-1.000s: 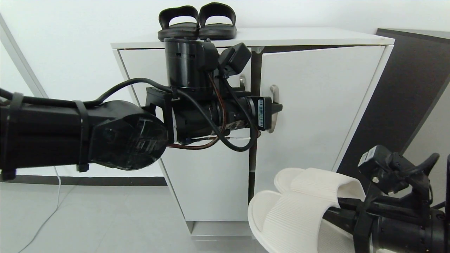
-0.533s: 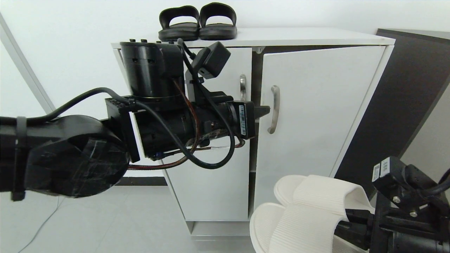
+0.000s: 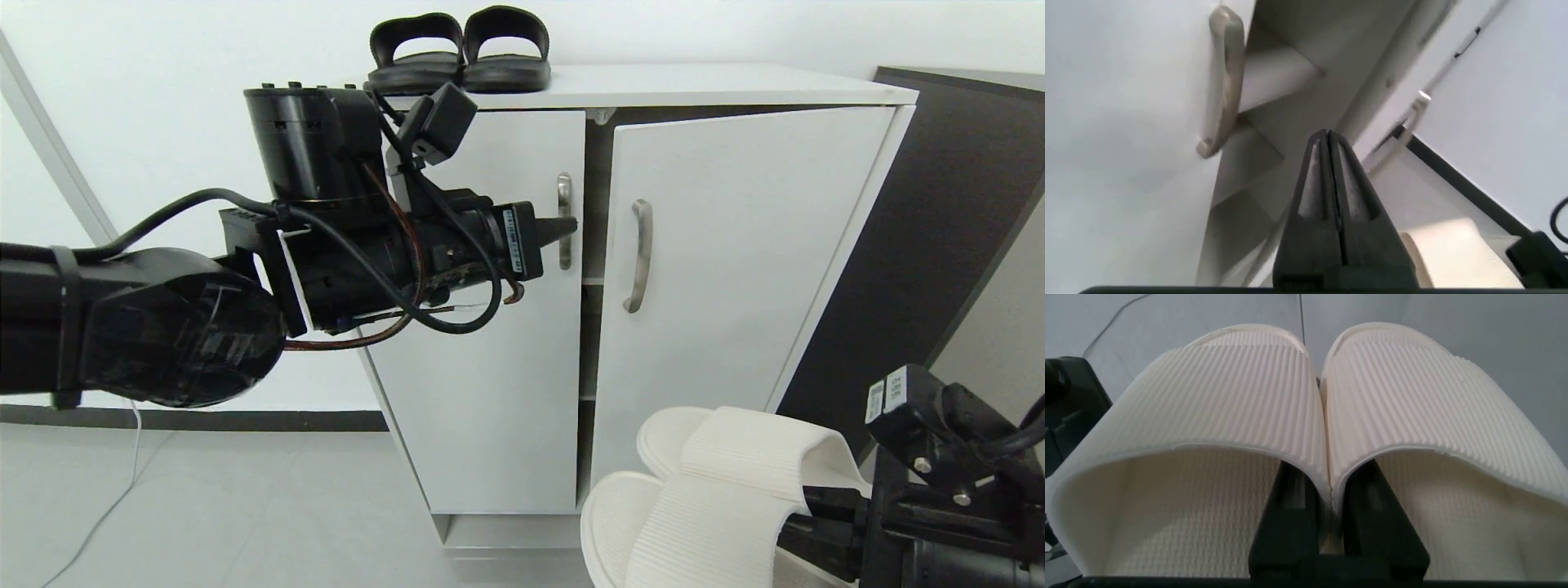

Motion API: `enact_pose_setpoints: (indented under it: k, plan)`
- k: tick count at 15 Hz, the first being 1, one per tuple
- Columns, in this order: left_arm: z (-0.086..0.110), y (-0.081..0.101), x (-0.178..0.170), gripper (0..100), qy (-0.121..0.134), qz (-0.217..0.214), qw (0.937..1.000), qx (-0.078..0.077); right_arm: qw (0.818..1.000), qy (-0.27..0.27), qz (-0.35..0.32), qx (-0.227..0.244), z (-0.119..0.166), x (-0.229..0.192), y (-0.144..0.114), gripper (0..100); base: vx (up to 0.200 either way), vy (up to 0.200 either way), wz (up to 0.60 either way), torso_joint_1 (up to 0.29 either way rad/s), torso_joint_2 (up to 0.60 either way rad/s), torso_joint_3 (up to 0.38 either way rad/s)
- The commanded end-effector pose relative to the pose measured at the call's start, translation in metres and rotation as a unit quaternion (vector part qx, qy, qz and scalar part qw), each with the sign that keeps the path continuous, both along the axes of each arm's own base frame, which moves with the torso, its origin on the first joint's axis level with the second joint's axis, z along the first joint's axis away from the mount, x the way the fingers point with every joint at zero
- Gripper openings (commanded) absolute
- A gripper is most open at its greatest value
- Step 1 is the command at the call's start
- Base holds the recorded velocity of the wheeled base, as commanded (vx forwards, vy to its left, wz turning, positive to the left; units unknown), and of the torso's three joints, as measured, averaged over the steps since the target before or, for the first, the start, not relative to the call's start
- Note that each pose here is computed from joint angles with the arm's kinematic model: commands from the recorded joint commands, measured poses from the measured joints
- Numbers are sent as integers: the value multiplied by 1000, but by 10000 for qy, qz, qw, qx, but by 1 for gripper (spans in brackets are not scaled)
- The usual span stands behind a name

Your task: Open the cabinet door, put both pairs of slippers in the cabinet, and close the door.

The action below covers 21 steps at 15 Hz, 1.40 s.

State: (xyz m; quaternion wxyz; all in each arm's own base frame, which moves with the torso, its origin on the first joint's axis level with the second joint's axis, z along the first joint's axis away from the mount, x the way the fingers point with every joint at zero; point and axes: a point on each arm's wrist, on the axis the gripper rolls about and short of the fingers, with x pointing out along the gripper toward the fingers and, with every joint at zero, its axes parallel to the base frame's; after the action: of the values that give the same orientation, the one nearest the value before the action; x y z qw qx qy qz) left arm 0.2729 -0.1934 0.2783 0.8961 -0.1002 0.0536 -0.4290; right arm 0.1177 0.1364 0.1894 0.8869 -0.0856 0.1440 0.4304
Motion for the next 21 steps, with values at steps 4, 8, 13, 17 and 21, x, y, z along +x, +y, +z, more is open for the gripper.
enact_pose_setpoints:
  k: [4, 8, 13, 17, 21]
  plan:
    - [-1, -15, 23, 0, -40, -1, 10000, -24, 10000, 46, 6, -53, -3, 1, 1, 0, 0, 0, 0, 0, 0, 0]
    - [-4, -28, 37, 0, -46, -40, 10000, -28, 9999, 36, 27, -129, -6, 0, 1, 0, 0, 0, 0, 0, 0, 0]
    - [-5, -34, 40, 0, -58, -78, 9999, -37, 9998, 81, 28, -181, -8, 2, 2, 0, 0, 0, 0, 0, 0, 0]
    - [-8, -39, 34, 0, -45, -147, 9999, -20, 9992, 79, 146, -356, -16, -1, 0, 0, -200, 0, 0, 0, -2, 0]
    - [-12, -57, -4, 0, -184, -629, 9978, -104, 9984, 47, 343, -438, -20, -4, -2, 0, -200, 0, 0, 1, 4, 5]
